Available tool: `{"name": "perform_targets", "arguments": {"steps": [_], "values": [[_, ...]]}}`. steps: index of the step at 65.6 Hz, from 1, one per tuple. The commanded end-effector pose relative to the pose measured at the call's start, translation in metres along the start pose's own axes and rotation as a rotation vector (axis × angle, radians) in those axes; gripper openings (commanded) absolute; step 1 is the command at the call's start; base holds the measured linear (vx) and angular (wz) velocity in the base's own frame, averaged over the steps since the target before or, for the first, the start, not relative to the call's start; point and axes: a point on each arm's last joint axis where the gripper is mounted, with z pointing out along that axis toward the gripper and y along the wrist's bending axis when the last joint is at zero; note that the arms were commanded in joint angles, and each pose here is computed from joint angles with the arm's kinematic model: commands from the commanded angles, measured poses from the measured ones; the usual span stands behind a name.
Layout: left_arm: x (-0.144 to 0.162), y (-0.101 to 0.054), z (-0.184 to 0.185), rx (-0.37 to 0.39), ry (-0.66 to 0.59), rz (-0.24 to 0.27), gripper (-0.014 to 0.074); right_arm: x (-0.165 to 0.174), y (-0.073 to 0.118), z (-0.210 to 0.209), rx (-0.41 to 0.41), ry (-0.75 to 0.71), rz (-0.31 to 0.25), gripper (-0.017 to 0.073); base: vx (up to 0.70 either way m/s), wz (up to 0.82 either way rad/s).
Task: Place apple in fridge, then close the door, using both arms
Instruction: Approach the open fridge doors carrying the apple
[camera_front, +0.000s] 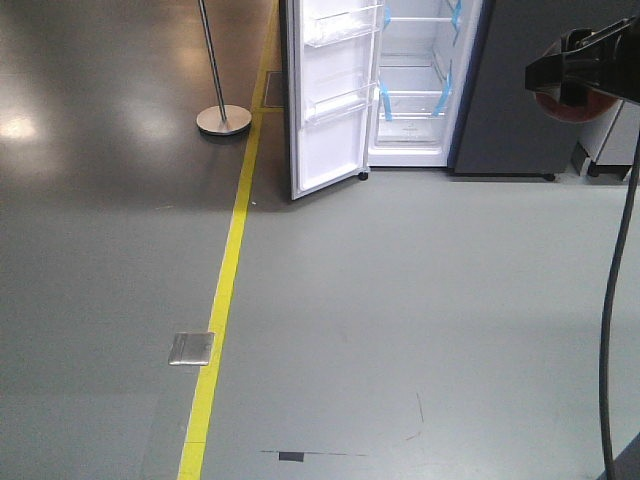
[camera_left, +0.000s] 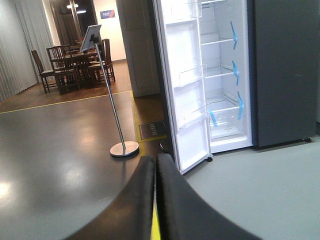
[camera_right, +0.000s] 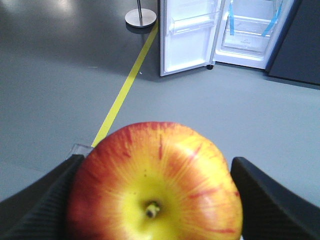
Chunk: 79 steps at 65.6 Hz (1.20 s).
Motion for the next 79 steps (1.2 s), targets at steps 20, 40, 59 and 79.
{"name": "perform_targets", "arguments": {"steps": [20, 40, 59, 79], "values": [[-0.0136, 0.0003, -0.0023, 0.000, -0.105, -0.018, -0.0007, -0.0193, 0.0015, -0.0210, 0.021, -0.140, -0.007, 0.0102, 0.07, 0.01], [-0.0136, 0.0003, -0.0023, 0.000, -0.105, -0.018, -0.0007, -0.0193, 0.0015, -0.0210, 0.021, -0.140, -0.007, 0.0102, 0.06, 0.00], [-0.0136, 0.0003, -0.0023, 0.000, -0.105, -0.018, -0.0007, -0.0193, 0.0015, -0.0210, 0.021, -0.140, -0.007, 0.0102, 0.06, -0.01], [-0.0136, 0.0003, -0.0023, 0.000, -0.105, -0.018, -0.0007, -0.0193, 0.0015, -0.0210, 0.021, -0.140, -0.007, 0.0102, 0.06, -0.02]]}}
